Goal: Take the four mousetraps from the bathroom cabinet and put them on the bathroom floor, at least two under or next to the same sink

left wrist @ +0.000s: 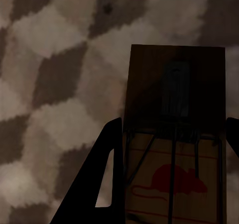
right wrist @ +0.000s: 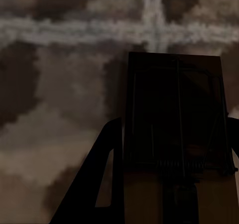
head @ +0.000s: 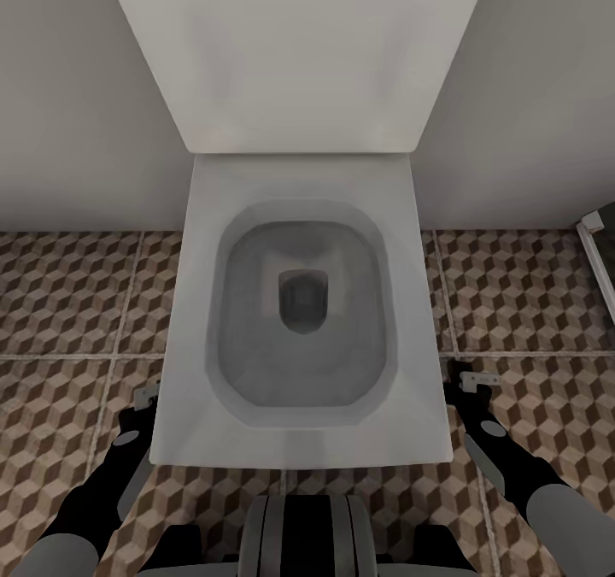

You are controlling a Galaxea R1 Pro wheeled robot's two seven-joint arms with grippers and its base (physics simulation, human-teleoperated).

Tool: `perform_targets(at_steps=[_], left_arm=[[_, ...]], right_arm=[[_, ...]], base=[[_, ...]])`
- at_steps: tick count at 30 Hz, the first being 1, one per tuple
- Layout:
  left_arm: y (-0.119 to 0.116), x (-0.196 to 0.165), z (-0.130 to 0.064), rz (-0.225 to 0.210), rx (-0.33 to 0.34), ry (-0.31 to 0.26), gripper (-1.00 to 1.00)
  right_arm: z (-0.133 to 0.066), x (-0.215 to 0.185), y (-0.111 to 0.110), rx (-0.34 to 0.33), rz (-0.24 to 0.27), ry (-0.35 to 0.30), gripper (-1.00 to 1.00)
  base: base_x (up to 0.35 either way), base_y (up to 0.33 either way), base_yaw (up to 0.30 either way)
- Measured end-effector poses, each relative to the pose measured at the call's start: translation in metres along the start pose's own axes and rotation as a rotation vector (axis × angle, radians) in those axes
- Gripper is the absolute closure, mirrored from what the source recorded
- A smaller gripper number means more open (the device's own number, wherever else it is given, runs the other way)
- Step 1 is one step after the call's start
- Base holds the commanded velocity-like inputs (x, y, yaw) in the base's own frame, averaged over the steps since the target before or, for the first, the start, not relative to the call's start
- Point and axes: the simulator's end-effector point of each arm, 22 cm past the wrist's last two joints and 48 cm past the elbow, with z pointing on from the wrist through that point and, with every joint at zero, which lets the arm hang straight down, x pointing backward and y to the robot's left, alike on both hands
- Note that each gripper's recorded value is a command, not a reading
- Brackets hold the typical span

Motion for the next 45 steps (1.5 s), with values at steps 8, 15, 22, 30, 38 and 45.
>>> perform_targets(at_steps=[8,15,22,30,38,45], left_arm=[[-0.0004,0.0004,-0.0001,0.001,0.001,0.0,1.0],[-0.0004,0.0004,-0.0001,0.002,0.001,0.001,1.0],[-0.0011,0.0009,-0.0001,0.001,0.003,0.003,1.0],[0.0016,-0.0002,0.0,-0.009,-0.007,0.0,1.0],[0.002,0.0008,-0.0001,-0.004,-0.01,0.003,1.0],[0.0056,-0.0003,0.0004,-0.002,-0.018,0.0,1.0]], right_arm=[[0.0,-0.0001,0.0,0.0,0.001,0.0,1.0],[0.0,0.0002,-0.0001,0.0,0.001,0.001,1.0],[0.0,0.0001,0.0004,-0.002,0.001,0.001,1.0],[0.0,-0.0003,0.0009,-0.004,0.0,0.0,1.0],[0.0,-0.0006,0.0001,0.0,0.001,-0.001,1.0],[0.0,-0.0005,-0.0001,0.001,0.001,-0.001,1.0]], base=[[0.0,0.0,0.0],[0.0,0.0,0.0],[0.0,0.0,0.0],[0.0,0.0,0.0],[0.0,0.0,0.0],[0.0,0.0,0.0]])
